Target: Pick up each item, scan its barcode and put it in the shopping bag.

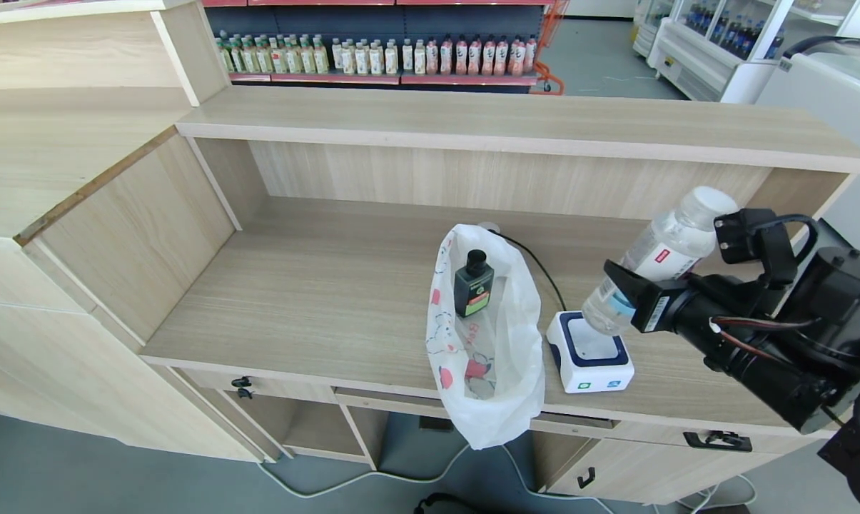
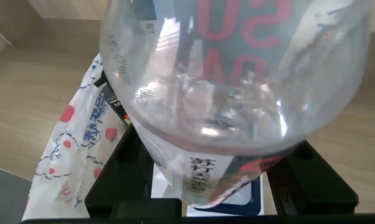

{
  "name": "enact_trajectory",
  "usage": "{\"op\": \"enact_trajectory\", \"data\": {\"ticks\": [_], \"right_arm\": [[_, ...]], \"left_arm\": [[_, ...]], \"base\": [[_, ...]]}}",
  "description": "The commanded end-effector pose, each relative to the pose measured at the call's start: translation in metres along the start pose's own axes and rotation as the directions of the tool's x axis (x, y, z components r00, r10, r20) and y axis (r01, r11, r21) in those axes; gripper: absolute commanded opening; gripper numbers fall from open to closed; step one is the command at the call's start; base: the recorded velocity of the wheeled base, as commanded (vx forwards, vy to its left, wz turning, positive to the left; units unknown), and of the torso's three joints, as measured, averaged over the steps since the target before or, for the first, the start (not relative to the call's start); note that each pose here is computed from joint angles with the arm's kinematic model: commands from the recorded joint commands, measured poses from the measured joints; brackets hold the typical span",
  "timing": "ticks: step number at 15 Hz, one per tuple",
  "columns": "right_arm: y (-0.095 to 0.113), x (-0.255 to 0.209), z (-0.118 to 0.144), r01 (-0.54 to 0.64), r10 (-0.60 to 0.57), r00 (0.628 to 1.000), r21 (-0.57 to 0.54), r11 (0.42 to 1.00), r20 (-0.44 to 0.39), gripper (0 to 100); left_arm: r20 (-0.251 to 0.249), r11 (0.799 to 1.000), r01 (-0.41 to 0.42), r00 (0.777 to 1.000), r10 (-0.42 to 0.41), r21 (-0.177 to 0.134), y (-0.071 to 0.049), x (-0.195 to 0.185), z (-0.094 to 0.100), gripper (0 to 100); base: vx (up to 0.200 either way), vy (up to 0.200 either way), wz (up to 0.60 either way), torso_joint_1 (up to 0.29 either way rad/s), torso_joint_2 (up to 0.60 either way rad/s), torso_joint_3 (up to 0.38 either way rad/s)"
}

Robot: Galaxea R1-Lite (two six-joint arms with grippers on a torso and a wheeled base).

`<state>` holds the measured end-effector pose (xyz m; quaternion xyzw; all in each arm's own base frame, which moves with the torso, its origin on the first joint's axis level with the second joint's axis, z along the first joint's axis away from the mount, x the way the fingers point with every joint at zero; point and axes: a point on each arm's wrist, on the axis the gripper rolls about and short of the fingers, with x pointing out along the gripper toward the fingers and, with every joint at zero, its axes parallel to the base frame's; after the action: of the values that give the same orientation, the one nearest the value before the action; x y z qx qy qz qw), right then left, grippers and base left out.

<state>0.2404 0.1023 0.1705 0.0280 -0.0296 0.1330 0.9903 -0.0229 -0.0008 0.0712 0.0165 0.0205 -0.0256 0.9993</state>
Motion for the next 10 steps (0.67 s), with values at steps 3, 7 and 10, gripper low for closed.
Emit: {"op": "enact_trajectory", "data": {"ticks": [3,7,10], "right_arm": [[0.02,0.007,-0.016,-0.072,0.071,0.997,-0.036,0.997,-0.012,0],[0.034,0.011,-0.025,-0.119,0.119,0.993,-0.055,0.991,0.0,0],[0.039,0.019,-0.036,-0.129,0.129,0.992,-0.054,0.99,-0.009,0]], "left_arm": [[0.001,1.0,0.0,1.0,0.0,0.005,0.0,0.0,0.0,100],[0.001,1.0,0.0,1.0,0.0,0.005,0.0,0.0,0.0,100],[0.001,1.0,0.0,1.0,0.0,0.001,0.0,0.0,0.0,100]], "base": [[0.0,0.0,0.0,0.0,0.0,0.0],[0.0,0.0,0.0,0.0,0.0,0.0],[0.0,0.2,0.0,0.001,0.0,0.002]]}}
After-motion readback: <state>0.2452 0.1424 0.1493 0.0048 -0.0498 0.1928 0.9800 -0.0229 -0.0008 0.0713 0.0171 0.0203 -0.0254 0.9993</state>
